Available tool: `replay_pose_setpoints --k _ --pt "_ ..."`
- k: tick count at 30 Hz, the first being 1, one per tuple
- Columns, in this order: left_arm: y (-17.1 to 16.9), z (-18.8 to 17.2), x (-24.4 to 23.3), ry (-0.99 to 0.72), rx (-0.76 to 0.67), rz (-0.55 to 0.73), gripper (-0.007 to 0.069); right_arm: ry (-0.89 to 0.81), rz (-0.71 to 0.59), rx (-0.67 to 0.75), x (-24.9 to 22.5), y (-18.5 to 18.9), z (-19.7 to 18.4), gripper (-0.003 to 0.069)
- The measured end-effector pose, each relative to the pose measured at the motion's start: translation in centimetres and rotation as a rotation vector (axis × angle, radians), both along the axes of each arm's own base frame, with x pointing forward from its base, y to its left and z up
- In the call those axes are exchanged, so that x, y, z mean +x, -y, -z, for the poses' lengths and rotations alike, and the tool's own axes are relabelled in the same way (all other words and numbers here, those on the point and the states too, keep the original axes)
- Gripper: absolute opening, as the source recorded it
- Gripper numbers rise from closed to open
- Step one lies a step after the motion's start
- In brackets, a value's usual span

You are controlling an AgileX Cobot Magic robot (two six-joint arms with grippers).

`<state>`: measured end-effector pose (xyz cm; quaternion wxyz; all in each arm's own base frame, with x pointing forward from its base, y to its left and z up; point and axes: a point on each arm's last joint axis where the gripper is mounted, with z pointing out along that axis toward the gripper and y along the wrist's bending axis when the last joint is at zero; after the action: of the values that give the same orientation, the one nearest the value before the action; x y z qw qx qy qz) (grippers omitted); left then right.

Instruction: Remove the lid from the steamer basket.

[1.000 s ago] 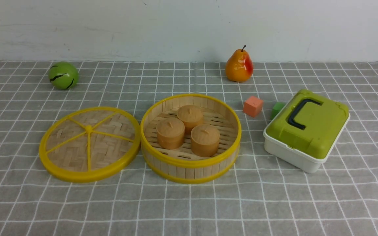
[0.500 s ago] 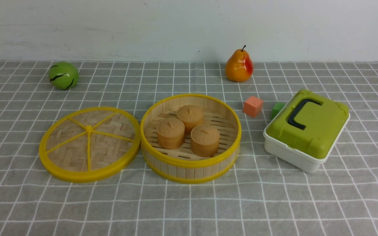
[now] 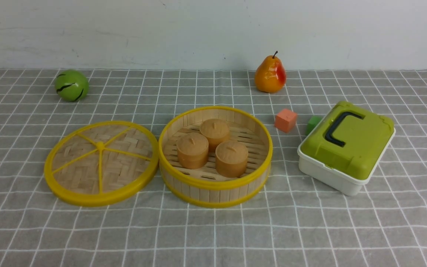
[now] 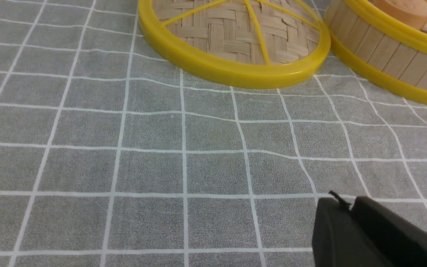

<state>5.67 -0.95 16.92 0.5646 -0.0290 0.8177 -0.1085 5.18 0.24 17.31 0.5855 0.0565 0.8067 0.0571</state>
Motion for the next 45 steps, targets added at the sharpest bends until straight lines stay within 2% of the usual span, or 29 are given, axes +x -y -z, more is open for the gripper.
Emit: replay_pose_setpoints --k 45 --pt "0.0 0.0 0.0 0.0 0.0 0.0 0.0082 0.0 0.0 0.002 0.0 -0.01 0.0 0.0241"
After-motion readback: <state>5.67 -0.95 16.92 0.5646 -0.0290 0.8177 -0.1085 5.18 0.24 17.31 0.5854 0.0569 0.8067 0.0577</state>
